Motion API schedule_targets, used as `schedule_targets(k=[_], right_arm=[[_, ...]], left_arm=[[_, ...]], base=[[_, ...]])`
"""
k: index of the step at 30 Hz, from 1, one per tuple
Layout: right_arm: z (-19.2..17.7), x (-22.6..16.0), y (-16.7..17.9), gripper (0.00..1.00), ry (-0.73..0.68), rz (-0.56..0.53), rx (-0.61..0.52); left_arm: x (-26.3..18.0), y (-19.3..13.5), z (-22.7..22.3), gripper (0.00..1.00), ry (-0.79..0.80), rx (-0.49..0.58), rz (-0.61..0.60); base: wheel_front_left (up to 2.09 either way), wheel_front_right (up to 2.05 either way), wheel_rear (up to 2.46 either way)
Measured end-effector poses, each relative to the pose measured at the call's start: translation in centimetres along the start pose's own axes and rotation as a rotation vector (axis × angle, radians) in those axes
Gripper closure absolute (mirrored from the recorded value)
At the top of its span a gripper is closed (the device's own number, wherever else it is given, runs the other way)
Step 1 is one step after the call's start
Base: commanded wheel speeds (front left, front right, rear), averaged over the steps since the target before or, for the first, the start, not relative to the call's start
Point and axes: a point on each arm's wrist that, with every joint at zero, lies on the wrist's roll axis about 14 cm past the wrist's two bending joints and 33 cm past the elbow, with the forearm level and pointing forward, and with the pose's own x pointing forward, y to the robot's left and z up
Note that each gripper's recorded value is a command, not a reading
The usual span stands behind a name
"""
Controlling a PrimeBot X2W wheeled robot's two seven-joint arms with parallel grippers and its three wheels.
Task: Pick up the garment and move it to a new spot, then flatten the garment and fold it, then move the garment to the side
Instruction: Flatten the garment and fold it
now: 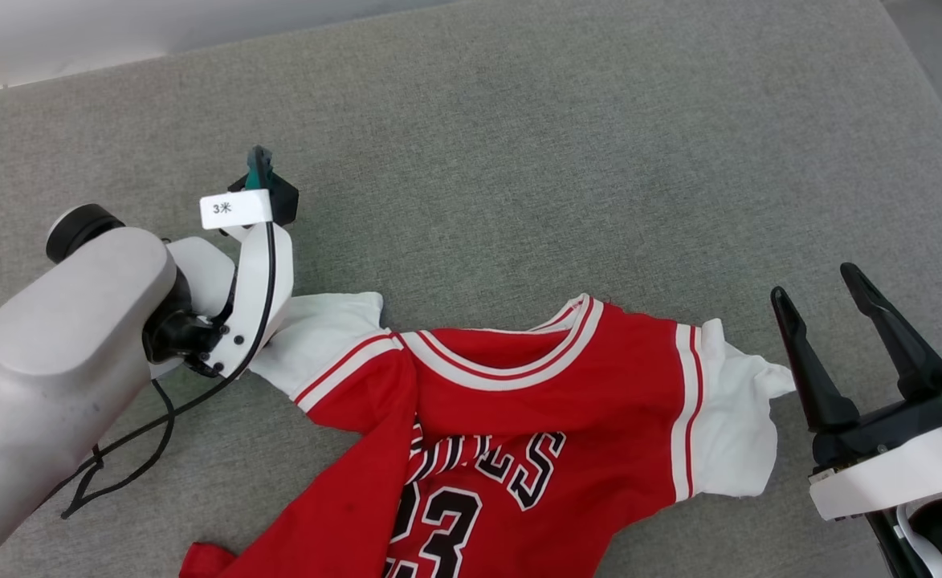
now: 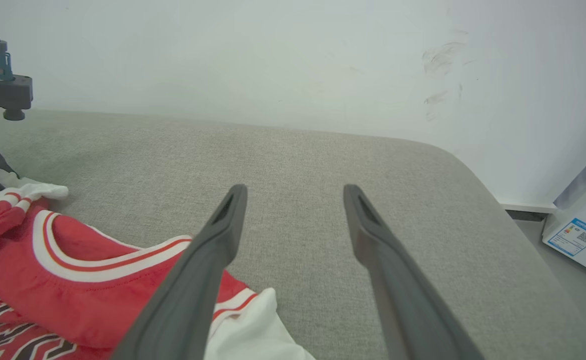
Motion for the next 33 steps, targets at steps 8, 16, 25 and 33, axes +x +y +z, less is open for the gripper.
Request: schedule_targets(k=[8, 16, 25, 33], right_arm=[[0.2, 0.1, 0.1, 0.00, -0.009, 0.006, 0.001], [1.6, -0.2, 0.3, 0.00, -0.049, 0.023, -0.002], [2.2, -0.1, 1.5, 0.00, -0.074, 0.060, 0.012], [1.8, 0.1, 2.0, 0.00, -0.062, 0.078, 0.021]], left_arm=[[-0.8, -0.7, 0.3, 1.00, -0.085, 0.024, -0.002], [-5.9, 1.6, 2.6, 1.00, -0.403, -0.015, 0.098], [-9.1, 5.3, -2.8, 1.00, -0.533, -0.152, 0.214], [-4.9, 4.5, -10.2, 1.00, -0.445, -0.287, 0.193]], base=[[0.00, 0.00, 0.00], [0.00, 0.00, 0.00], [0.00, 0.00, 0.00], [0.00, 0.00, 0.00]])
